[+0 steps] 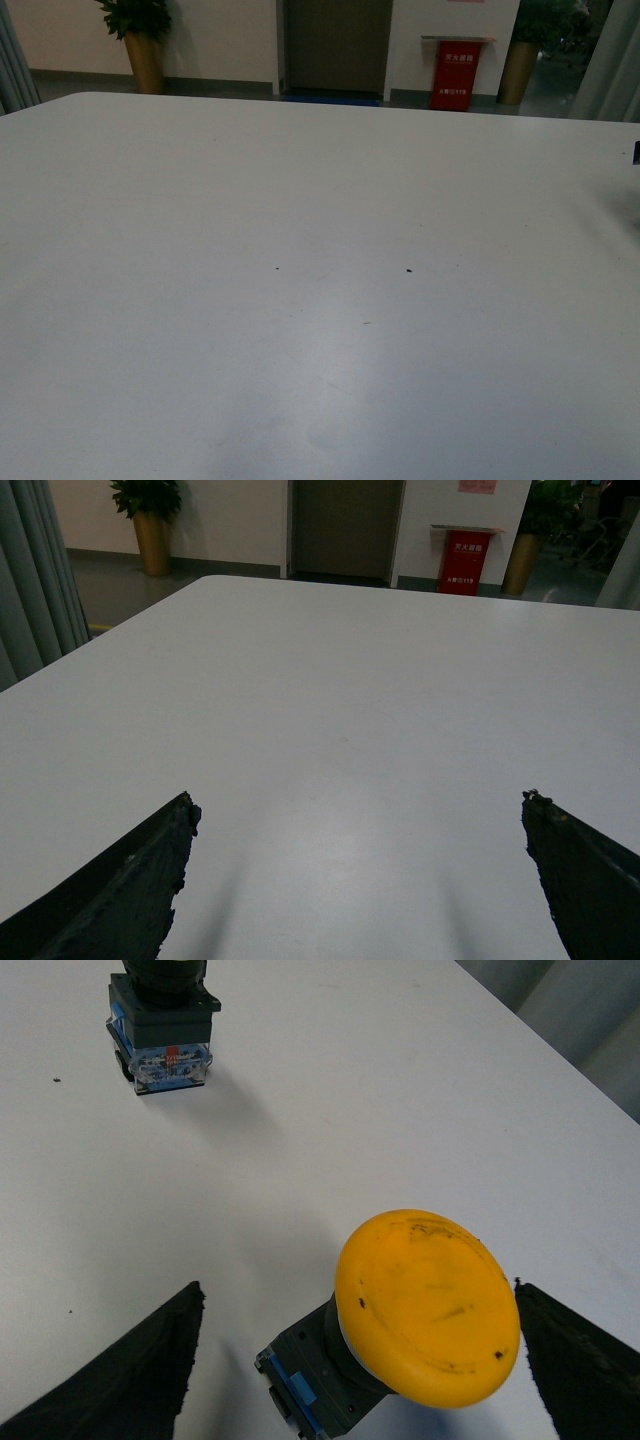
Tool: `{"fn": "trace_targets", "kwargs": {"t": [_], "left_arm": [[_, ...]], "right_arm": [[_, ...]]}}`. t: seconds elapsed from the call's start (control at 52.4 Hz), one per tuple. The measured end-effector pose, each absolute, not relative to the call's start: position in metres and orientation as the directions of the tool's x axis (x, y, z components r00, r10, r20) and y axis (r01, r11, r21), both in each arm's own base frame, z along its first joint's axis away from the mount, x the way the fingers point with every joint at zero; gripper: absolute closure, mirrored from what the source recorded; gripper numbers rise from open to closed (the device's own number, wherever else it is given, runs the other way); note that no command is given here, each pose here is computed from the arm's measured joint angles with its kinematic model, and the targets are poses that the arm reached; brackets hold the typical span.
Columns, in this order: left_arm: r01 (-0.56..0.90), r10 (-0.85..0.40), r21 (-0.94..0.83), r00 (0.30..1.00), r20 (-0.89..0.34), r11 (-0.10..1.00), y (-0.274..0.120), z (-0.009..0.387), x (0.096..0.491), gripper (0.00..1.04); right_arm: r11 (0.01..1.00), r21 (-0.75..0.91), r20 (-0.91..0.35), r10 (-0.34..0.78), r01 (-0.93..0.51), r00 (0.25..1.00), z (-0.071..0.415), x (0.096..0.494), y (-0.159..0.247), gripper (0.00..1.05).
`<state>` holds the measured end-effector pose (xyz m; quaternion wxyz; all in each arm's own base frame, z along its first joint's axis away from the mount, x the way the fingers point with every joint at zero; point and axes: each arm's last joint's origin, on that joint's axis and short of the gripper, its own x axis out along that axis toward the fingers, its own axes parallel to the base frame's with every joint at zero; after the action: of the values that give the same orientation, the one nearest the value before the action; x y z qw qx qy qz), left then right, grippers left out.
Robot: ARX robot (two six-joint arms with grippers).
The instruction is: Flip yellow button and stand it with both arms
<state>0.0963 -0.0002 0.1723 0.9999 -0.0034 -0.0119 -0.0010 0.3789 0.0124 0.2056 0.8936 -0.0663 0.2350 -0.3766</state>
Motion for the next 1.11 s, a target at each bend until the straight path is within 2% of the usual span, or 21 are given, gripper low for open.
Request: {"fn": "trace_targets", "kwargs": {"t": [0.038,0.057,0.115,0.401,0.821,1.108], "left_arm": [[0.002,-0.002,-0.007,1.000,0.024,1.000,0.000,0.172,0.096,0.07],[0.002,-0.002,-0.007,1.000,0.023,1.000,0.000,0.172,0.096,0.07],[0.002,-0.002,-0.007,1.000,0.023,1.000,0.000,0.172,0.096,0.07],[0.002,-0.002,-0.007,1.000,0.024,1.000,0.000,0.172,0.096,0.07],[0.002,-0.002,-0.007,1.000,0.023,1.000,0.000,0.172,0.096,0.07],[0.002,-0.002,-0.007,1.000,0.024,1.000,0.000,0.172,0.096,0.07]], "right_arm": [[0.708,-0.295,-0.369,-0.704,0.642,0.606,0.206,0.379,0.013,0.06],[0.708,-0.294,-0.369,-0.704,0.642,0.607,0.206,0.379,0.013,0.05],[0.708,-0.290,-0.365,-0.704,0.644,0.610,0.206,0.379,0.013,0.08],[0.716,-0.279,-0.359,-0.696,0.640,0.622,0.212,0.377,0.019,0.07],[0.731,-0.207,-0.282,-0.681,0.650,0.676,0.255,0.364,0.024,0.07],[0.772,-0.102,-0.206,-0.633,0.627,0.746,0.294,0.343,0.035,0.07]]}}
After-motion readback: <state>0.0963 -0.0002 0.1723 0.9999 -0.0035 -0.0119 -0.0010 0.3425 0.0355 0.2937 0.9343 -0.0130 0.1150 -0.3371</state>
